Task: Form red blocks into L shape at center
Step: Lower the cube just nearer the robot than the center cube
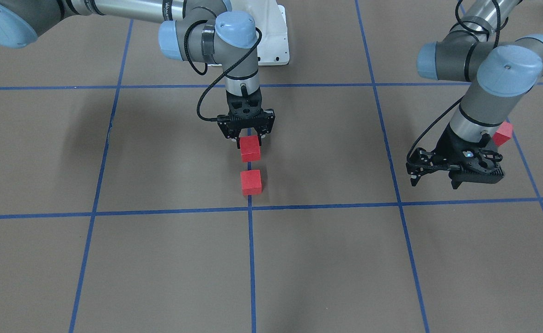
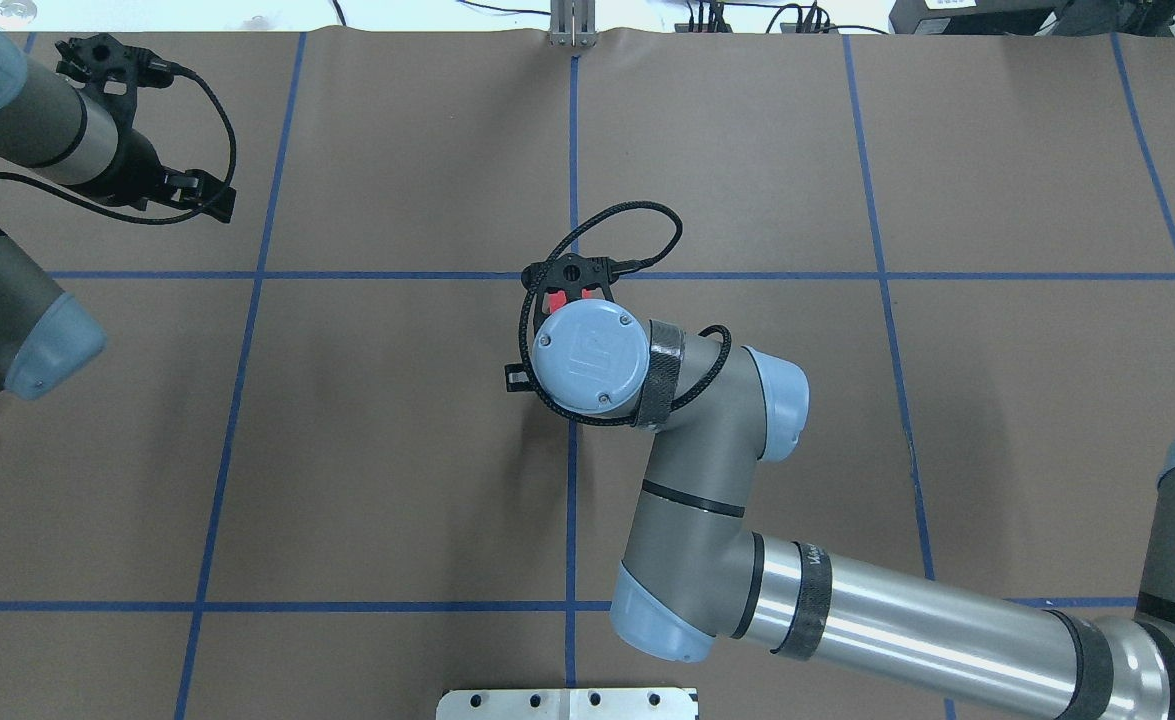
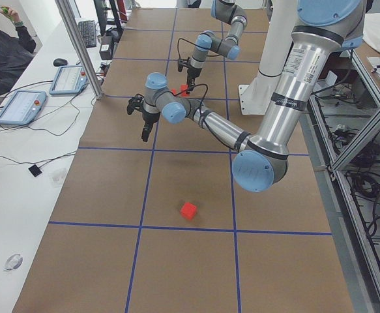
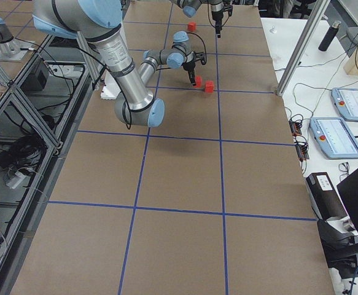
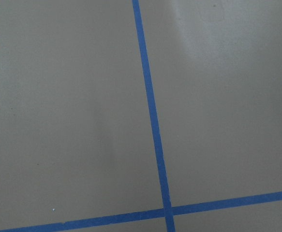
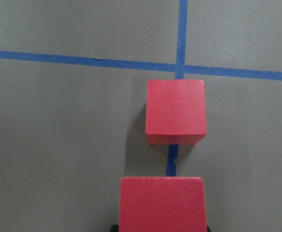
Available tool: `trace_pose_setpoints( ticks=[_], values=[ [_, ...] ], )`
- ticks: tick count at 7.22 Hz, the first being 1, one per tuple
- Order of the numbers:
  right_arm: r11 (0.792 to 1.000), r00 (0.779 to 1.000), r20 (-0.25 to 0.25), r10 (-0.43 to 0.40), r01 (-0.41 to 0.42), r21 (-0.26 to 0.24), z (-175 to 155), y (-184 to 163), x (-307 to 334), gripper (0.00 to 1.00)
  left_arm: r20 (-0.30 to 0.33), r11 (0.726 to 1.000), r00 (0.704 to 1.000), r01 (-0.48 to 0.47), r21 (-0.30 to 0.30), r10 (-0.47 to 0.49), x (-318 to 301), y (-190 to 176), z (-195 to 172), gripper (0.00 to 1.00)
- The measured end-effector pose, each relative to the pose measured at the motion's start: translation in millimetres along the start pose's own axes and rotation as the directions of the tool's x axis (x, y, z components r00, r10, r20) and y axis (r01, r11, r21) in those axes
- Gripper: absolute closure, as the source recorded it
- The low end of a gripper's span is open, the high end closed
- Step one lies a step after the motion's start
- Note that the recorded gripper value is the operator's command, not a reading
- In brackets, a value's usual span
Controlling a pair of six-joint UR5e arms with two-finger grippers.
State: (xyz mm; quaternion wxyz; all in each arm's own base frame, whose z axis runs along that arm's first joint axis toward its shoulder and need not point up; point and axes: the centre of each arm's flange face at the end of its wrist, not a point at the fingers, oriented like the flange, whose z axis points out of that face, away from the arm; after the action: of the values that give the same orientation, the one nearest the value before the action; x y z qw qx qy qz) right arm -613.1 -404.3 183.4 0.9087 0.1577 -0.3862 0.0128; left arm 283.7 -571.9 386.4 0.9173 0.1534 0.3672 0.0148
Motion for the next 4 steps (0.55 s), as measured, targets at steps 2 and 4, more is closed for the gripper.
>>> trace_pose_setpoints(
  ticks=[2,4],
  values=[
    [1.000,1.000,-0.020,-0.006,0.006,-0.001,8.8,-4.4,4.5,1.00,0.000,1.000,1.000,0.000,0.000,0.000,-0.2,0.5,0.2,0.00],
    [1.000,1.000,-0.029,-0.011,0.011,0.000,12.9,-8.0,5.2,1.00,0.000,1.000,1.000,0.000,-0.002,0.000,0.2,1.0,1.0,0.00]
  ],
)
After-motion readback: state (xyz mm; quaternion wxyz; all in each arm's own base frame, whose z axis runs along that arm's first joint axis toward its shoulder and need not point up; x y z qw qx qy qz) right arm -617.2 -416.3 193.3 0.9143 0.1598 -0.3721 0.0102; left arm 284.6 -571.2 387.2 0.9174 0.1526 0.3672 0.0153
